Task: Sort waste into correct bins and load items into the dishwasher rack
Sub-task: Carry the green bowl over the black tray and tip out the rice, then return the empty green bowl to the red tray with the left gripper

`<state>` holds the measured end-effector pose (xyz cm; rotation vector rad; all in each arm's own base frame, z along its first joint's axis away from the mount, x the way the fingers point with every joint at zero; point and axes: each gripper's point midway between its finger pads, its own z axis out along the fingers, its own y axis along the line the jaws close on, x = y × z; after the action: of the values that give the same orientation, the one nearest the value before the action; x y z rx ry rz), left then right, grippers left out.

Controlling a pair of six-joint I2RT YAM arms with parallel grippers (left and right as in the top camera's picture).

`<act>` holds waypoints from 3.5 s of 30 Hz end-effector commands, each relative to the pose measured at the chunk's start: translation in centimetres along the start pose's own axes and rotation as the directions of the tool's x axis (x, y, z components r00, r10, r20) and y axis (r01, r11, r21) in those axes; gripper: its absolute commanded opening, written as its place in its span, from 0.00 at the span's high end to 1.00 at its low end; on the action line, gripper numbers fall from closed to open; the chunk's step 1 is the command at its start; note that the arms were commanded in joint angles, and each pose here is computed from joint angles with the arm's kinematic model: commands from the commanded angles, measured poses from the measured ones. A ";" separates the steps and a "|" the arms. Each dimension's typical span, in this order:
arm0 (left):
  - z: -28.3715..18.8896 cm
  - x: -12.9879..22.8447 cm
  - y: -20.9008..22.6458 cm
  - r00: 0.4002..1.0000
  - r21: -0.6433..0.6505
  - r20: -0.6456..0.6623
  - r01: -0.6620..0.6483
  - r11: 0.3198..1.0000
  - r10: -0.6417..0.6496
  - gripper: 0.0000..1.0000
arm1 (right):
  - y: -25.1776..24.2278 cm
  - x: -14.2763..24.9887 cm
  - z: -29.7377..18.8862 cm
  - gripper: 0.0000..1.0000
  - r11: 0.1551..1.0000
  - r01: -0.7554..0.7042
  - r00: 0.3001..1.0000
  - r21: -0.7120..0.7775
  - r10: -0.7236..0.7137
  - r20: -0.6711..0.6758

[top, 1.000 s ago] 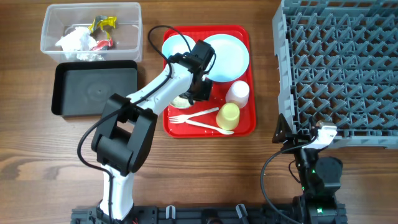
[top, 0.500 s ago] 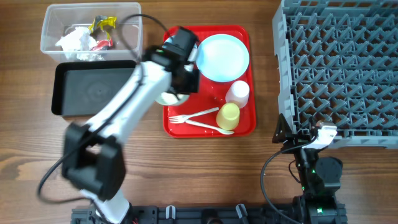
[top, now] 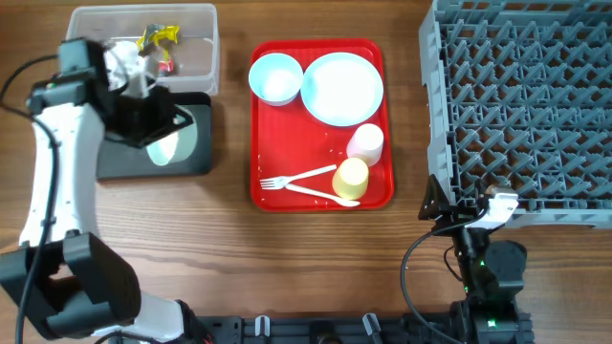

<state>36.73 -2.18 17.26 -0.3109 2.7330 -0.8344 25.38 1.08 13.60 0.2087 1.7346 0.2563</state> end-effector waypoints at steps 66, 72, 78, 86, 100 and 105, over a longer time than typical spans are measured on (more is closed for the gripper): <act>-4.7 -4.2 2.7 0.962 0.767 0.236 -0.100 0.634 -0.134 0.96 | 0.3 0.2 0.0 0.00 1.000 -0.011 1.000 -0.015 0.011 -0.008; -4.7 -4.2 2.7 0.962 0.767 0.236 -0.100 0.634 -0.134 0.96 | 0.3 0.2 0.0 0.00 1.000 -0.011 1.000 -0.015 0.011 -0.008; -5.0 -4.1 1.0 0.963 0.751 0.259 -0.151 0.643 -0.077 0.96 | 0.3 0.2 0.0 0.00 1.000 -0.011 1.000 -0.015 0.011 -0.008; 1.5 -1.7 -6.5 0.918 0.233 0.235 -0.371 0.899 0.318 0.96 | 0.3 0.2 0.0 0.00 1.000 -0.011 1.000 -0.015 0.011 -0.008; 14.7 3.5 -10.9 0.711 -0.374 -0.009 -0.654 0.657 0.703 0.96 | 0.3 0.2 0.0 0.00 1.000 -0.011 1.000 -0.016 0.011 -0.008; 19.0 4.6 -9.8 0.695 -0.389 -0.080 -0.681 0.620 0.714 0.95 | 0.3 0.2 0.0 0.00 1.000 -0.011 1.000 -0.015 0.011 -0.008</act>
<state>39.15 -21.57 9.05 0.6290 2.5319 -0.1397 25.38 1.08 13.58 0.2115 1.7352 0.2585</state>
